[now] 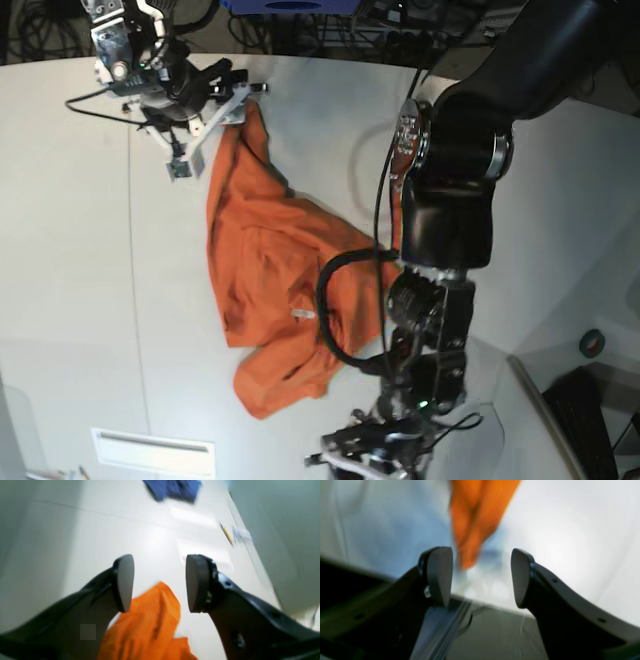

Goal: Layout the t-shirt on the table in an organized manner, then fold the t-shirt properly
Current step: 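Lift the shirt and pull the grippers apart to spread it, then drag the shirt with the right gripper and release it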

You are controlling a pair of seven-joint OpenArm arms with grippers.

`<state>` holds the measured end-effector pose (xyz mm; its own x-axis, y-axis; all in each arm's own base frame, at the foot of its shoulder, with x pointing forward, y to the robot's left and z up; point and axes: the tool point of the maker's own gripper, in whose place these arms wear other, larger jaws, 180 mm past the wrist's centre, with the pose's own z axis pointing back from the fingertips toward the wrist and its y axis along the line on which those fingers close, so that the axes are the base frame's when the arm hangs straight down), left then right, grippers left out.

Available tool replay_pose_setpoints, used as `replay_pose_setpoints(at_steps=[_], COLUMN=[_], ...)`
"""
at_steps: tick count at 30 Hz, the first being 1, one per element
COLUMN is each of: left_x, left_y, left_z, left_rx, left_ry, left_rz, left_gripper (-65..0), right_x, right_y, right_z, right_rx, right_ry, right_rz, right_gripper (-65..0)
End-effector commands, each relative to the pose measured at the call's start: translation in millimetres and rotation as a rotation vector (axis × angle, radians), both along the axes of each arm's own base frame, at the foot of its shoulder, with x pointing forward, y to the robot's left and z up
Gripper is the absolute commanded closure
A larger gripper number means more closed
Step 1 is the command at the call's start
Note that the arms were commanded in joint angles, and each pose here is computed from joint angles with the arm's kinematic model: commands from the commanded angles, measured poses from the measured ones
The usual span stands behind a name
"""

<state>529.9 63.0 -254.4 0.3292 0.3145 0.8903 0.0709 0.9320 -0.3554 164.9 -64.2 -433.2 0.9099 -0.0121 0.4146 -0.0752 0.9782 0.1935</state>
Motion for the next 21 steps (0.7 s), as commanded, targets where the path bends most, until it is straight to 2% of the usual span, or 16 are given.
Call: replay_pose_setpoints(at_steps=[1,3,9,13,17,19,21], left_x=[-6,-40,-143,-203,-248,-269,-282], left_y=[25,62,158,220,263,280,286], left_z=[11,-8,-56,-90,-107,-114,-118], left_rx=[0.009,0.055,0.26,0.292,0.301,0.309,0.325], left_ry=[-0.021,0.044,0.156,0.279,0.362,0.399,0.416], left_rz=[0.033,0.063,0.162,0.296,0.41,0.447,0.431], left_gripper=[-30.6,-30.4,-30.4,-31.3,-31.4,-31.6,-31.8], right_x=[15,28,89,121,144,151,154], right_y=[-6,-9,30,62,77,88,98], right_z=[14,27,53,52,43,42,43], right_rx=[-0.007,-0.015,-0.01,-0.015,-0.026,-0.033,-0.029], right_ry=[-0.072,-0.127,-0.267,-0.244,-0.219,-0.215,-0.211], right_rz=[-0.016,-0.003,0.154,0.234,0.248,0.278,0.297], right_gripper=[-35.3,-35.3,-35.4,-35.4,-35.4,-35.4,-35.6])
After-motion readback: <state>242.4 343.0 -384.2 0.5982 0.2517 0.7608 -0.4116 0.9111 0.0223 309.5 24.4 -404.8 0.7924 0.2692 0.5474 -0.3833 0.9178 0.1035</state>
